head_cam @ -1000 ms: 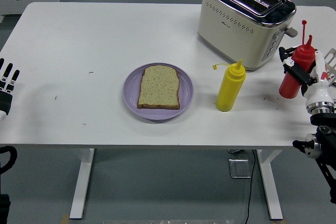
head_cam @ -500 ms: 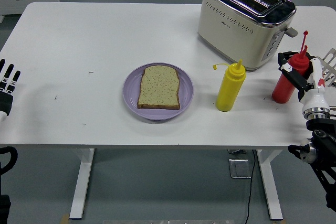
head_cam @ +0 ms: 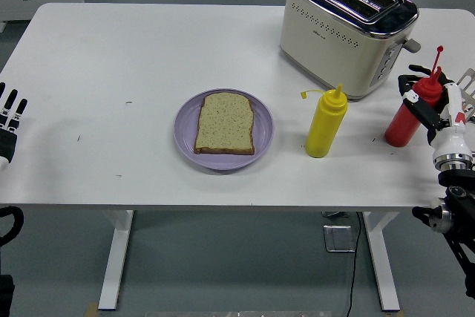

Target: Pick up the cup,pour liquid into bread,place the cup on the desk

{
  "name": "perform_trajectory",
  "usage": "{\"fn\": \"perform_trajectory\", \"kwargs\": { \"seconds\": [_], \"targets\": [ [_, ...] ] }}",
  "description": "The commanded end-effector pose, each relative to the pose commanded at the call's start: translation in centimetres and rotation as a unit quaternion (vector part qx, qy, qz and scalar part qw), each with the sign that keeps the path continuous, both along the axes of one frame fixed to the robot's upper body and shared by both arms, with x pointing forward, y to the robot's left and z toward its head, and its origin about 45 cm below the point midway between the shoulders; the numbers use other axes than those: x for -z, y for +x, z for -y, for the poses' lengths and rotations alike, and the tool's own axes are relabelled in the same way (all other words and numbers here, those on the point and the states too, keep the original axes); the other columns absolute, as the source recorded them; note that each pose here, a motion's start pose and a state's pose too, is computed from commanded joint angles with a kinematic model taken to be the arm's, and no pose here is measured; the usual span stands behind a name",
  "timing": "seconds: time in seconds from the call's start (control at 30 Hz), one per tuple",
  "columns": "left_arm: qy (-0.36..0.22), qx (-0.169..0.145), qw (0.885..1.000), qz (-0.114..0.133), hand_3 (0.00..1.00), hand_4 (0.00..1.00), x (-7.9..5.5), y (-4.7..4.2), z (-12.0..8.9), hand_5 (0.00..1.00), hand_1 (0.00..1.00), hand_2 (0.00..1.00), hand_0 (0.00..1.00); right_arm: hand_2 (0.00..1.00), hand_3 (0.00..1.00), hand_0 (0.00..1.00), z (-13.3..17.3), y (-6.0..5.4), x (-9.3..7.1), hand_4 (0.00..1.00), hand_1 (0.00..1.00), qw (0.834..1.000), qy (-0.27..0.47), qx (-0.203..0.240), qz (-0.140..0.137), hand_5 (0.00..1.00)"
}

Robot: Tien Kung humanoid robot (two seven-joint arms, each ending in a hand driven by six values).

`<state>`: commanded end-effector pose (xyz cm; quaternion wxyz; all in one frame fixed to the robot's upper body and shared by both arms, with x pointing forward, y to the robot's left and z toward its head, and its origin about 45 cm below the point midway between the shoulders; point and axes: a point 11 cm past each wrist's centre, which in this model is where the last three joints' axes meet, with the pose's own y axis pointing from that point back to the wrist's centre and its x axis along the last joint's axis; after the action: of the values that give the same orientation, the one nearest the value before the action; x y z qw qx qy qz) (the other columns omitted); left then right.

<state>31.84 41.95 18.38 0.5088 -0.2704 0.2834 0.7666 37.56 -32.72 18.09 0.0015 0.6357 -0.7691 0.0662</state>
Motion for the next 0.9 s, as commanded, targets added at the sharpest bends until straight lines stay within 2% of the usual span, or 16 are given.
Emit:
{"fn": "perform_trajectory", "kwargs": {
  "seconds": [0.13, 0.17, 0.33, 0.4, 0.53, 0.57, 0.6, 0.9],
  "targets": [
    [0.000, 0.000, 1.000, 0.001, 0.661, 0.522, 0.0, 0.03, 0.0, 0.930, 0.730, 0.725, 0.777, 0.762, 0.865, 0.780, 0.1, -0.2, 0.1, 0.797, 0.736, 1.000, -0.004, -0.010, -0.003, 0.296],
    [0.000, 0.000, 1.000, 0.001, 0.661, 0.521, 0.0, 0.04, 0.0, 0.930, 0.730, 0.724, 0.777, 0.923, 0.998, 0.892, 0.2, -0.3, 0.1, 0.842, 0.836, 1.000, -0.005, -0.013, -0.005, 0.298],
    [0.000, 0.000, 1.000, 0.001, 0.661, 0.521, -0.1, 0.05, 0.0, 0.930, 0.730, 0.724, 0.777, 0.923, 0.998, 0.892, 0.9, -0.7, 0.4, 0.842, 0.836, 1.000, -0.008, -0.020, -0.017, 0.298],
    [0.000, 0.000, 1.000, 0.001, 0.661, 0.521, -0.1, 0.05, 0.0, 0.929, 0.729, 0.724, 0.777, 0.956, 0.998, 0.923, 1.2, -0.9, 0.4, 0.843, 0.859, 1.000, -0.007, -0.022, -0.019, 0.296],
    [0.000, 0.001, 1.000, 0.002, 0.661, 0.521, -0.1, 0.09, 0.0, 0.929, 0.729, 0.724, 0.777, 0.956, 0.998, 0.923, 1.9, -1.4, 0.2, 0.843, 0.859, 1.000, -0.003, -0.023, -0.018, 0.296],
    [0.000, 0.001, 1.000, 0.002, 0.661, 0.521, -0.1, 0.11, 0.0, 0.930, 0.730, 0.724, 0.777, 0.982, 0.998, 0.946, 2.2, -1.7, 0.0, 0.840, 0.901, 1.000, 0.000, -0.023, -0.015, 0.295],
    [0.000, 0.001, 1.000, 0.002, 0.661, 0.521, -0.1, 0.12, 0.0, 0.930, 0.730, 0.724, 0.777, 0.982, 0.998, 0.946, 2.3, -1.8, -0.1, 0.840, 0.901, 1.000, 0.001, -0.023, -0.014, 0.295],
    [0.000, 0.000, 1.000, 0.005, 0.661, 0.522, -0.3, 0.21, 0.0, 0.930, 0.730, 0.724, 0.777, 0.985, 0.998, 0.954, 4.3, -4.4, -1.5, 0.854, 0.900, 0.999, -0.017, -0.037, -0.013, 0.320]
  ]
}}
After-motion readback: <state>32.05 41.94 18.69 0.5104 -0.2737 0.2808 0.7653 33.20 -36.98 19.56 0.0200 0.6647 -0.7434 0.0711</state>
